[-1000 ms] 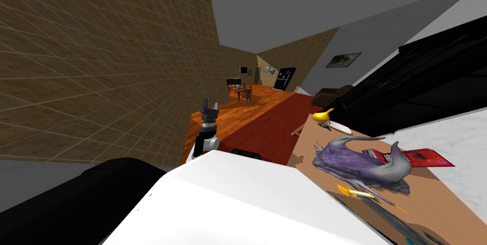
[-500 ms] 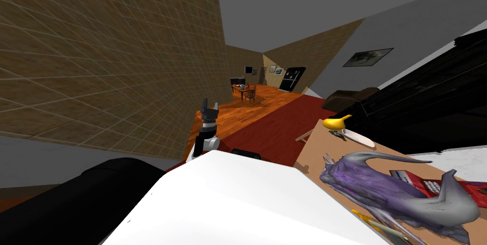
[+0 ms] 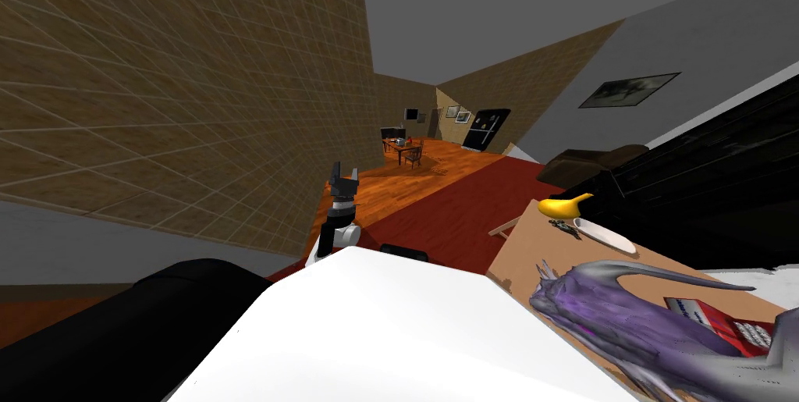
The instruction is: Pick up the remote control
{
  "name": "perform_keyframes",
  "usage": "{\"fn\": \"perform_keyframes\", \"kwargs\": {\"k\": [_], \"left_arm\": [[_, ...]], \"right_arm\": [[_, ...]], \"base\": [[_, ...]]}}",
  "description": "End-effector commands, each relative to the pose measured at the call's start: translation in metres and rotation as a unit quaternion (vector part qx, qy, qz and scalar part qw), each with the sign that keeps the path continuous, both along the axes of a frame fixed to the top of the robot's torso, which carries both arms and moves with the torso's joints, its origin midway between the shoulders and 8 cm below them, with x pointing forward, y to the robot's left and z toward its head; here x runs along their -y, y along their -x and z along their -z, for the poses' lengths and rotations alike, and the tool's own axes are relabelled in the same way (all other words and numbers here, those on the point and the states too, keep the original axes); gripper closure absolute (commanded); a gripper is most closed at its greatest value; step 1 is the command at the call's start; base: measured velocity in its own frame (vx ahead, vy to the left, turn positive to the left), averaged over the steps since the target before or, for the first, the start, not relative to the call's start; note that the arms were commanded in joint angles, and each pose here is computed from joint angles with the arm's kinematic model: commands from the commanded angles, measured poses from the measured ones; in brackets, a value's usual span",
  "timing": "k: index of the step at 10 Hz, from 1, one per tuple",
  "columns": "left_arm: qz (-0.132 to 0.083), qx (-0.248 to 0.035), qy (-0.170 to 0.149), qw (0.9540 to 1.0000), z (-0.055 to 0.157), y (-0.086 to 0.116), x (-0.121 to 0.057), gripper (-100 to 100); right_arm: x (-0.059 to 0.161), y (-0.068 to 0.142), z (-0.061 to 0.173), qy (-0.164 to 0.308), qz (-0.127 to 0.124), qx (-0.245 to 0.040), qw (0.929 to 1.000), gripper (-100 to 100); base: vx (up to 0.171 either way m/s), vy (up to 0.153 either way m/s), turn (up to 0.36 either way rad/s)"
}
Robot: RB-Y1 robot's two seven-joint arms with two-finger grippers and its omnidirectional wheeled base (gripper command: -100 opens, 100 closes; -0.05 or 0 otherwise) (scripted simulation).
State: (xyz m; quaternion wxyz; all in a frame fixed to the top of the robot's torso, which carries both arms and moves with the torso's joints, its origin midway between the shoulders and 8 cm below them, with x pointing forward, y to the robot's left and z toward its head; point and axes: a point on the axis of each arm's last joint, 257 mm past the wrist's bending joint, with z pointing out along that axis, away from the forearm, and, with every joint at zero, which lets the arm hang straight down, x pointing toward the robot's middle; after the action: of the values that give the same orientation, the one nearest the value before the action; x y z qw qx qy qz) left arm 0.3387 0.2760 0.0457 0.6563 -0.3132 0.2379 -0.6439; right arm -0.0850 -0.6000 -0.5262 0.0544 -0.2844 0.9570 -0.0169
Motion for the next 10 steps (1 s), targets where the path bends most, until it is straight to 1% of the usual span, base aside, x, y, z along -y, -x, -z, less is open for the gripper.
{"fn": "perform_keyframes", "kwargs": {"k": [1, 2, 3, 4, 5, 6, 10], "left_arm": [[0.000, 0.000, 0.000, 1.0000, 0.000, 0.000, 0.000, 0], [0.000, 0.000, 0.000, 1.0000, 0.000, 0.000, 0.000, 0], [0.000, 0.000, 0.000, 1.0000, 0.000, 0.000, 0.000, 0], [0.000, 0.000, 0.000, 1.0000, 0.000, 0.000, 0.000, 0], [0.000, 0.000, 0.000, 1.0000, 0.000, 0.000, 0.000, 0], [0.000, 0.000, 0.000, 1.0000, 0.000, 0.000, 0.000, 0], [0.000, 0.000, 0.000, 1.0000, 0.000, 0.000, 0.000, 0]], "right_arm": [[0.001, 0.016, 0.000, -0.001, -0.005, -0.016, 0.9998, -100], [-0.004, 0.040, 0.000, -0.005, -0.014, -0.042, 0.9990, -100], [-0.006, 0.047, 0.000, -0.007, -0.017, -0.049, 0.9986, -100], [-0.005, 0.042, 0.001, -0.006, -0.014, -0.042, 0.9990, -100], [-0.005, 0.044, 0.001, -0.006, -0.015, -0.043, 0.9989, 0], [-0.009, 0.043, 0.004, -0.006, -0.014, -0.045, 0.9989, -100], [-0.021, 0.040, 0.013, -0.006, -0.009, -0.048, 0.9988, -100]], "base": [[0.014, -0.068, 0.107], [0.009, -0.093, 0.119], [-0.015, -0.102, 0.089], [-0.011, -0.044, 0.015], [-0.001, -0.009, -0.001], [-0.010, -0.017, 0.026], [-0.023, -0.031, 0.027]]}}
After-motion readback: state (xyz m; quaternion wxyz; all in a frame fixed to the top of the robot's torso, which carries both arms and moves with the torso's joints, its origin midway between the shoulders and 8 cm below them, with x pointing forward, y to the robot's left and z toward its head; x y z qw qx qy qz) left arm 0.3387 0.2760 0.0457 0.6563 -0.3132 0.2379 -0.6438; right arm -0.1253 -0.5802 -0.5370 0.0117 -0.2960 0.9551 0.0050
